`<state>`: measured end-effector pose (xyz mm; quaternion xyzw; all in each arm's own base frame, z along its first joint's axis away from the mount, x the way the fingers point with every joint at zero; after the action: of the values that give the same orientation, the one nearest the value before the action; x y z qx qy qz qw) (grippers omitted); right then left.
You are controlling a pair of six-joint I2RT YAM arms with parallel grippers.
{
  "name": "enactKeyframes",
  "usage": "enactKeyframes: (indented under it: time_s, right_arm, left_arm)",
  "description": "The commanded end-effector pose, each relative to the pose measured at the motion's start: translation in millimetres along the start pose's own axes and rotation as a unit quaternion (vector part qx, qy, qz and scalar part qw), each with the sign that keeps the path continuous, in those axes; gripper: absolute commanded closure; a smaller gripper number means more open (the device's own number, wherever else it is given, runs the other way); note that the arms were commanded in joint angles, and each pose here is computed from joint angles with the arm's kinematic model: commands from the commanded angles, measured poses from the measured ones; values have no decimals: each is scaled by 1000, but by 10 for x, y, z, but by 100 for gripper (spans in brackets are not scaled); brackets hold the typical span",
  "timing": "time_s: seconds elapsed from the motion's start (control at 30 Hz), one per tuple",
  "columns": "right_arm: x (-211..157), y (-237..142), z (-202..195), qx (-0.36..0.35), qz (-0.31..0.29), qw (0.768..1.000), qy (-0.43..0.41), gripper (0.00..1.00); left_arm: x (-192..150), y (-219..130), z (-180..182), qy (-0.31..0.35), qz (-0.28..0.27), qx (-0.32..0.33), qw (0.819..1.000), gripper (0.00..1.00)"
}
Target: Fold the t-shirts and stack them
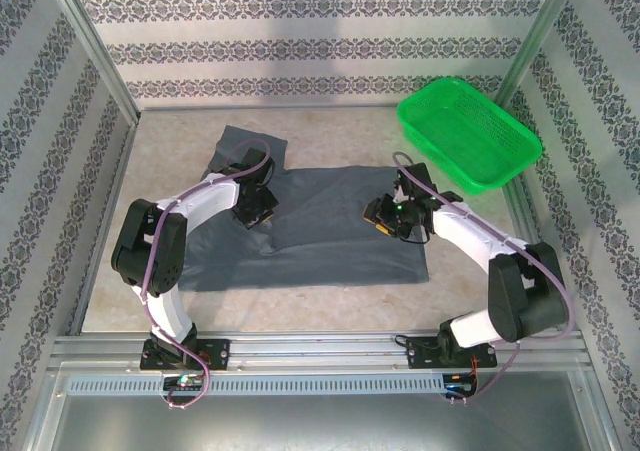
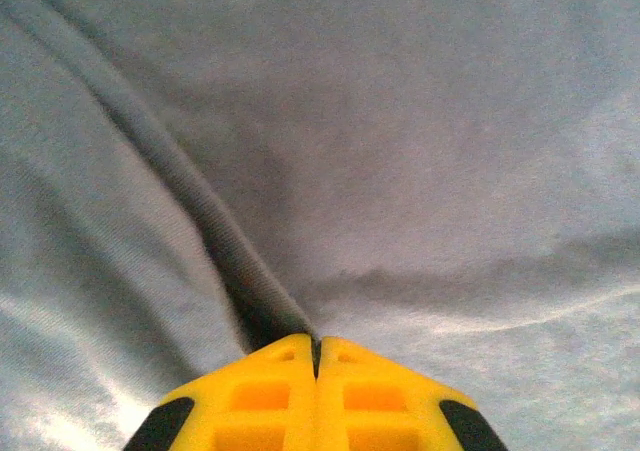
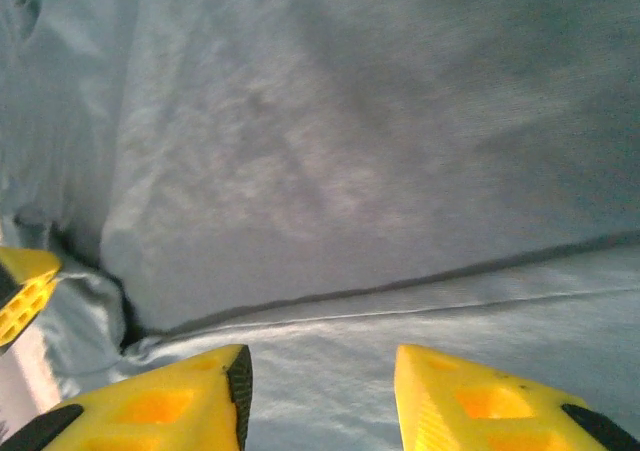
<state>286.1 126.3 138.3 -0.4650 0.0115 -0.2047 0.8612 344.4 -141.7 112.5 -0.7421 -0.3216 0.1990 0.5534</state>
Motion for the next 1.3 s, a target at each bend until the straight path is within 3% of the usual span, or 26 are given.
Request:
enactKeyframes:
  time_s: [0.0, 0.07, 0.13, 0.43, 0.63, 0.83, 1.27]
  right_arm:
    - [-2, -181, -249, -69, -46, 996, 29, 59]
    - [-3, -226, -377, -97, -58, 993, 41, 61]
    - [-10, -209, -497, -118, -53, 990, 53, 64]
    - [7, -30, -763, -202, -10, 977, 74, 67]
    - [207, -111, -910, -253, -24, 966, 48, 64]
    - [397, -54, -948, -256, -11, 966, 25, 62]
    - [372, 56, -995, -258, 16, 965, 45, 72]
  left_arm:
    - [51, -172, -176, 26, -42, -64, 997, 68]
    - [93, -309, -145, 24, -69, -77, 994, 50]
    - [139, -427, -11, 10, -83, -72, 994, 48]
    - [360, -386, 975, -135, -62, -46, 988, 63]
    - [461, -211, 1316, -171, -49, -12, 984, 68]
    - [489, -91, 1449, -181, -46, 7, 982, 69]
    - [508, -62, 1456, -177, -43, 12, 983, 70]
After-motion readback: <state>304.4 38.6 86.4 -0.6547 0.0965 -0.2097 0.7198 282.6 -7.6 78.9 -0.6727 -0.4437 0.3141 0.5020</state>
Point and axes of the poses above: each hand's point on the last joint's axis, 136 mm out from that joint toward the fingers, its own y axis out along the fingers, its own z axis along the line the jaws close on, x = y × z, the point moved 6 cm from there along -y, back along the fingers, and after that the axes turned 7 degrees about -y, right-handed, at the moved point
